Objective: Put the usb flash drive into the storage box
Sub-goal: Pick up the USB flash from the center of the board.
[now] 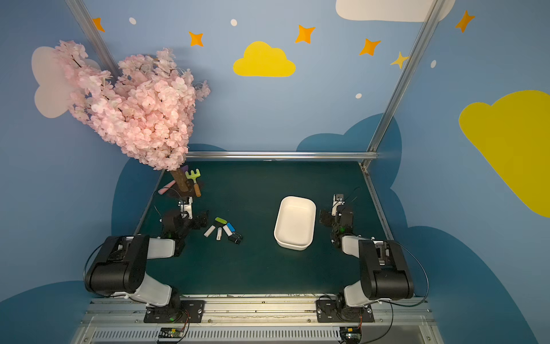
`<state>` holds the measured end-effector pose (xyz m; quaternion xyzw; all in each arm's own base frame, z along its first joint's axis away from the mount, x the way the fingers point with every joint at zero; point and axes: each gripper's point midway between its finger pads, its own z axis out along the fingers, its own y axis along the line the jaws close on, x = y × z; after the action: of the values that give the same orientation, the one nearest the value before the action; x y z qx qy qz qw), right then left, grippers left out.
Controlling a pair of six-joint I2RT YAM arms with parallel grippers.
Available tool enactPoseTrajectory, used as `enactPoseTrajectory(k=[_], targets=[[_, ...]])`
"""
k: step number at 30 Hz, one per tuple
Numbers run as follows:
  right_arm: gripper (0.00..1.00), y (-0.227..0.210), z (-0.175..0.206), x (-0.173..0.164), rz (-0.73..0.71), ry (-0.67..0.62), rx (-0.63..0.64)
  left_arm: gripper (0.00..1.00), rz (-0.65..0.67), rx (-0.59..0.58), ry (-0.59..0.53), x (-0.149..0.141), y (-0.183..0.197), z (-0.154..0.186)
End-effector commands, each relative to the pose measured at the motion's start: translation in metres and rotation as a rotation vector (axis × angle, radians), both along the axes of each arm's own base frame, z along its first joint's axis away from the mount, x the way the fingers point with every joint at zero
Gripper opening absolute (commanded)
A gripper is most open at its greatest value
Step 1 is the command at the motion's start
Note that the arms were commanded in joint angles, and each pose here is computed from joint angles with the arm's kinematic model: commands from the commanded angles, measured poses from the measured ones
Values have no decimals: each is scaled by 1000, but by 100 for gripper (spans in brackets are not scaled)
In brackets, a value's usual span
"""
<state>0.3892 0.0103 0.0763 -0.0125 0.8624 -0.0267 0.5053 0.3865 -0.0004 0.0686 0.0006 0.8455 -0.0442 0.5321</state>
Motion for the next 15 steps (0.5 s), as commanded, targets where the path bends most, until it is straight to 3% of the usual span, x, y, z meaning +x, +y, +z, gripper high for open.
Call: enactPoseTrajectory(k=[1,15], targets=[[98,2,10,3,8,-25,0,100,-10,10,-42,7,-1,15],[98,2,10,3,10,-22,1,100,-9,8,-40,7,-1,14]])
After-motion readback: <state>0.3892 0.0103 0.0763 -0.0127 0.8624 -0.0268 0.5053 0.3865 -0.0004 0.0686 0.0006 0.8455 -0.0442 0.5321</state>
